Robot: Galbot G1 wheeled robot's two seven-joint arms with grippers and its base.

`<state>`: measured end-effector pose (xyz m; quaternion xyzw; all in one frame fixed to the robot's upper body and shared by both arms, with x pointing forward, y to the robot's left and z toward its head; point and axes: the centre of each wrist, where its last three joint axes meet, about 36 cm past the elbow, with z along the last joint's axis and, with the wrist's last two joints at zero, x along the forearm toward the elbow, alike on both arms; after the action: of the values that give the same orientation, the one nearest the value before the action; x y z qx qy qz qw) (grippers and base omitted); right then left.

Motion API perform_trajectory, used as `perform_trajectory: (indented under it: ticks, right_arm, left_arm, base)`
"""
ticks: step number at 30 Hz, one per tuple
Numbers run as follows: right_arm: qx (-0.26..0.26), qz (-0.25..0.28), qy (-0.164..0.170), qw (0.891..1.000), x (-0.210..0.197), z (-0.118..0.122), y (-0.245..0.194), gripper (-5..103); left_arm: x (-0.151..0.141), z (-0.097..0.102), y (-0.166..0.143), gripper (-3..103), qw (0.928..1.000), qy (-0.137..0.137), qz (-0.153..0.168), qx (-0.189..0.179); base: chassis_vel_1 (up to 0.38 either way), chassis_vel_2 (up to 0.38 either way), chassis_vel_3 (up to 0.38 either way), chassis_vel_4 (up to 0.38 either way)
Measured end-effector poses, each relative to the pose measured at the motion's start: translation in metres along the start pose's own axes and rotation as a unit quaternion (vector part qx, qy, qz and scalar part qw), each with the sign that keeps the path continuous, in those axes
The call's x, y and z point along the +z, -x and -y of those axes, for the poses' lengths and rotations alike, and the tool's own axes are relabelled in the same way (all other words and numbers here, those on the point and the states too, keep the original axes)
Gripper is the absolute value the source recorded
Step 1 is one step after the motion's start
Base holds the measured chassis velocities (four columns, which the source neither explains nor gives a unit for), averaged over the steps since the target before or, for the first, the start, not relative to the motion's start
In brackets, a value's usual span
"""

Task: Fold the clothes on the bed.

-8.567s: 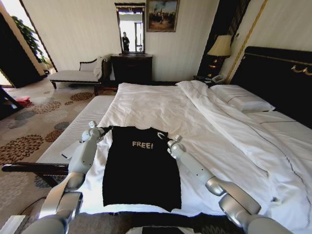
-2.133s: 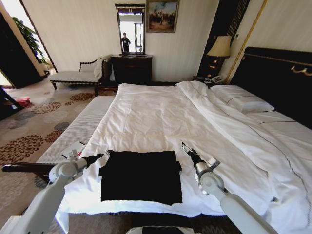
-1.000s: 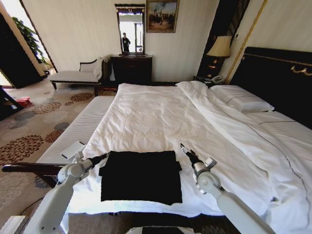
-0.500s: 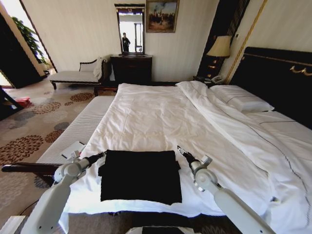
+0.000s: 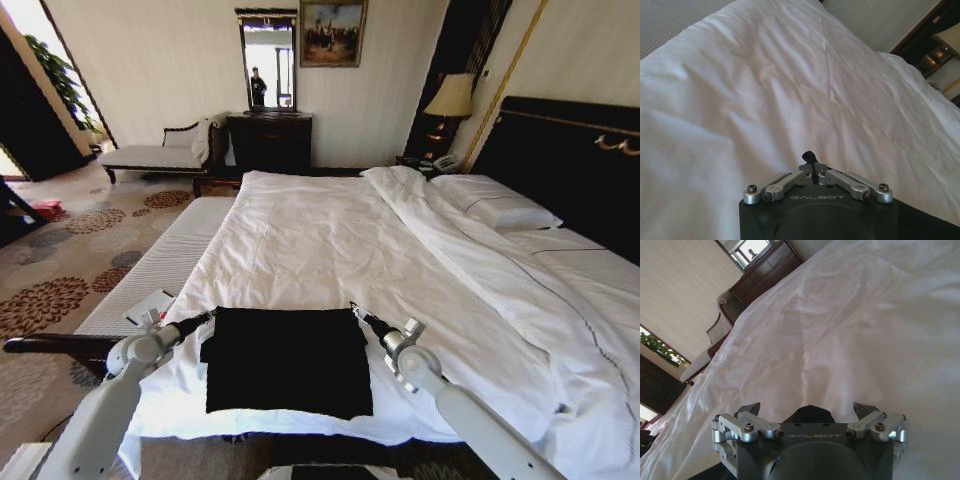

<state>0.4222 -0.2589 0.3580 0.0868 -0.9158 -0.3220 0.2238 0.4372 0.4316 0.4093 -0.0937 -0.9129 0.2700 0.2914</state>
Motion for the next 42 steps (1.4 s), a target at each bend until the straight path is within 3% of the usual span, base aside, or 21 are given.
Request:
perform_trajectory:
  ticks: [9, 14, 15, 18, 20, 23, 26, 31, 32, 34, 42]
  right_arm:
    - [-0.028, -0.005, -0.003, 1.000, 0.016, 0.009, 0.008, 98]
    - [-0.039, -0.003, -0.005, 0.999, 0.022, 0.011, 0.009, 78]
    - [-0.039, -0.003, -0.005, 0.999, 0.022, 0.011, 0.009, 78]
    - [-0.044, 0.000, -0.009, 0.999, 0.023, 0.013, 0.010, 61]
    - [-0.045, 0.001, -0.010, 0.999, 0.023, 0.014, 0.010, 61]
    - [-0.046, 0.003, -0.013, 0.999, 0.024, 0.015, 0.010, 44]
    - [-0.046, 0.003, -0.015, 0.999, 0.025, 0.016, 0.009, 39]
    - [-0.046, 0.015, -0.020, 0.999, 0.026, 0.017, 0.007, 18]
    - [-0.046, 0.017, -0.021, 0.999, 0.026, 0.017, 0.007, 18]
    - [-0.049, 0.032, -0.021, 0.998, 0.022, 0.015, 0.007, 4]
    - [-0.069, 0.097, -0.003, 0.993, -0.015, -0.003, 0.016, 3]
  left_arm:
    - [-0.001, -0.001, -0.005, 0, 1.0000, 0.005, 0.001, -0.003]
    - [-0.002, -0.001, -0.006, 0, 1.0000, 0.008, 0.002, -0.006]
    - [-0.002, -0.001, -0.006, 0, 1.0000, 0.008, 0.002, -0.006]
    - [-0.001, -0.001, -0.007, 0, 0.9999, 0.010, 0.002, -0.007]
    - [-0.001, -0.001, -0.007, 0, 0.9999, 0.011, 0.002, -0.008]
    - [-0.001, -0.001, -0.007, 0, 0.9999, 0.012, 0.003, -0.008]
    - [-0.001, 0.000, -0.007, 0, 0.9999, 0.013, 0.005, -0.008]
    - [0.000, 0.001, -0.007, 0, 0.9998, 0.014, 0.008, -0.008]
    - [0.000, 0.001, -0.007, 0, 0.9998, 0.015, 0.008, -0.008]
    - [-0.004, 0.004, -0.005, 0, 0.9997, 0.019, 0.013, -0.005]
    - [-0.024, 0.012, -0.006, 0, 0.9989, 0.026, 0.039, 0.007]
  base:
    - [0.000, 0.000, 0.000, 0.000]
    - [0.000, 0.000, 0.000, 0.000]
    - [0.000, 0.000, 0.000, 0.000]
    - [0.000, 0.000, 0.000, 0.000]
    - [0.000, 0.000, 0.000, 0.000]
    - [0.000, 0.000, 0.000, 0.000]
    - [0.000, 0.000, 0.000, 0.000]
    - [0.000, 0.000, 0.000, 0.000]
    - [0.000, 0.000, 0.000, 0.000]
    - [0.000, 0.000, 0.000, 0.000]
    - [0.000, 0.000, 0.000, 0.000]
